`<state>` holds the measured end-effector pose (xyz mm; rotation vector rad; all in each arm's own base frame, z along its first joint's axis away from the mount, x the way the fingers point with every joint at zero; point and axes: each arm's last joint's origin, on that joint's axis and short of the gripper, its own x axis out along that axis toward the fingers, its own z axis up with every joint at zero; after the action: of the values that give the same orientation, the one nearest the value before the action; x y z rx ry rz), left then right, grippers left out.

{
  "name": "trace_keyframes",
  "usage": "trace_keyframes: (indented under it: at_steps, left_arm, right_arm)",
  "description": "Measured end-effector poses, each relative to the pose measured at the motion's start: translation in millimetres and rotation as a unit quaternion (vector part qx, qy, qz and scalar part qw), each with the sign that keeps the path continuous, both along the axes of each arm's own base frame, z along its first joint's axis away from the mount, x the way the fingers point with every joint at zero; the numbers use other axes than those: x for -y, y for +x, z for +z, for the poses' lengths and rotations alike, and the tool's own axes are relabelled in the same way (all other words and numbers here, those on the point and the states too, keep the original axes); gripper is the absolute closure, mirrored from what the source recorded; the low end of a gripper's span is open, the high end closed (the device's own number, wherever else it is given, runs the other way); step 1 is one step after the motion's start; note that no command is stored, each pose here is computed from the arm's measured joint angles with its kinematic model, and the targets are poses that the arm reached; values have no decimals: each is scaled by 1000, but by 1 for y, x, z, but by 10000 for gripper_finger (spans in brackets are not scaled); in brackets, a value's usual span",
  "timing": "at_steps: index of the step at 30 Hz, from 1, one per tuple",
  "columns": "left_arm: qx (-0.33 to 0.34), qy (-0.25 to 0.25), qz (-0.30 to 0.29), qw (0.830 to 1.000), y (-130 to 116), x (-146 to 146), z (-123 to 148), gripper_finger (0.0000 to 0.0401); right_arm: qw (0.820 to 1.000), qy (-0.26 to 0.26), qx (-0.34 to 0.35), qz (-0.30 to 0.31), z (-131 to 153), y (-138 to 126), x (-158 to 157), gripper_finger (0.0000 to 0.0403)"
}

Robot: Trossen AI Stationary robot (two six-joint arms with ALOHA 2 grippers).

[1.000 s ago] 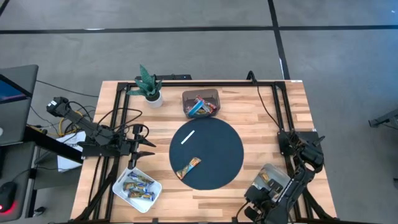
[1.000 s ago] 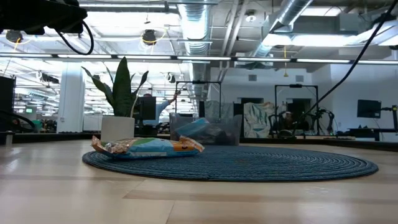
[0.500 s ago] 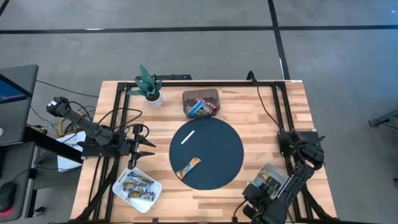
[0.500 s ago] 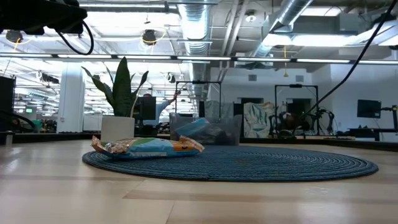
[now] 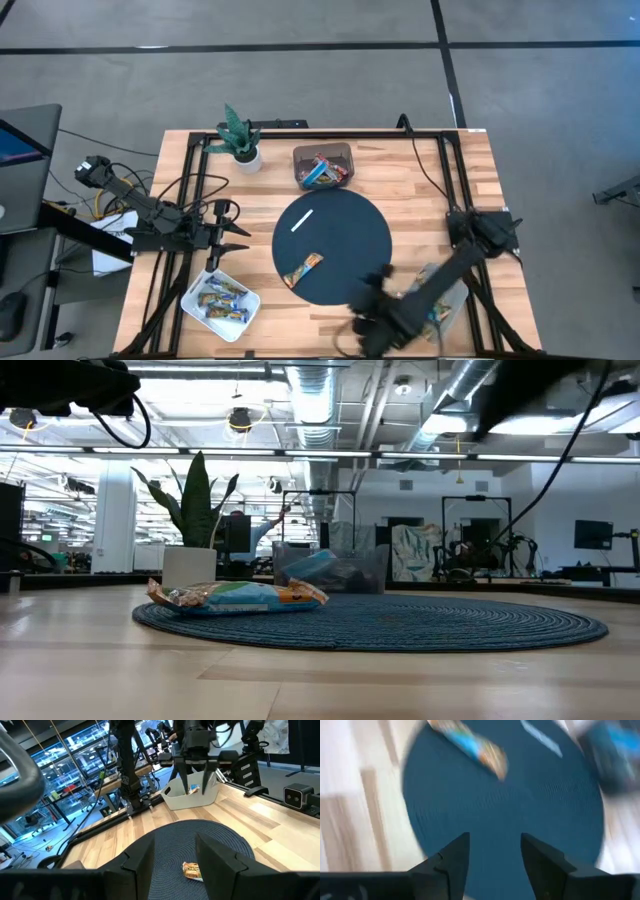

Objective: Pick and place Granola Bars by type
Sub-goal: Put the yellow granola bar into the gray bin

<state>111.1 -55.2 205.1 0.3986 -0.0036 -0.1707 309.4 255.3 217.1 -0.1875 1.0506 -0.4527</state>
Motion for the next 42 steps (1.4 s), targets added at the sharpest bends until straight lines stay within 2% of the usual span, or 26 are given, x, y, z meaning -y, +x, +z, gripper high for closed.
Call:
trace_keyframes:
  at_steps: [6,9,15,18,21,28,30,42]
  left_arm:
    - [-6,-2,0,1000,0,0,-1,264]
    - [-13,-3,0,1000,0,0,-2,264]
    - [-26,-5,1,1000,0,0,-5,264]
    - [-28,-12,1,1000,0,0,-5,264]
    - [-31,-20,2,999,0,0,-6,264]
    - [-51,-36,4,998,-1,0,-9,264]
    - [-53,-42,5,998,-1,0,-9,264]
    - [-74,-57,9,996,0,0,-13,264]
  right_arm:
    - [986,-22,16,164,5,58,27,245]
    - [978,-9,7,208,7,77,45,252]
    - [971,71,-13,227,5,100,86,261]
    - [965,92,-4,246,7,109,97,263]
    - [956,97,4,277,8,114,101,264]
    - [943,88,-18,321,-20,126,101,264]
    - [941,83,-39,326,-28,124,101,265]
    - [943,91,-34,320,-43,137,113,264]
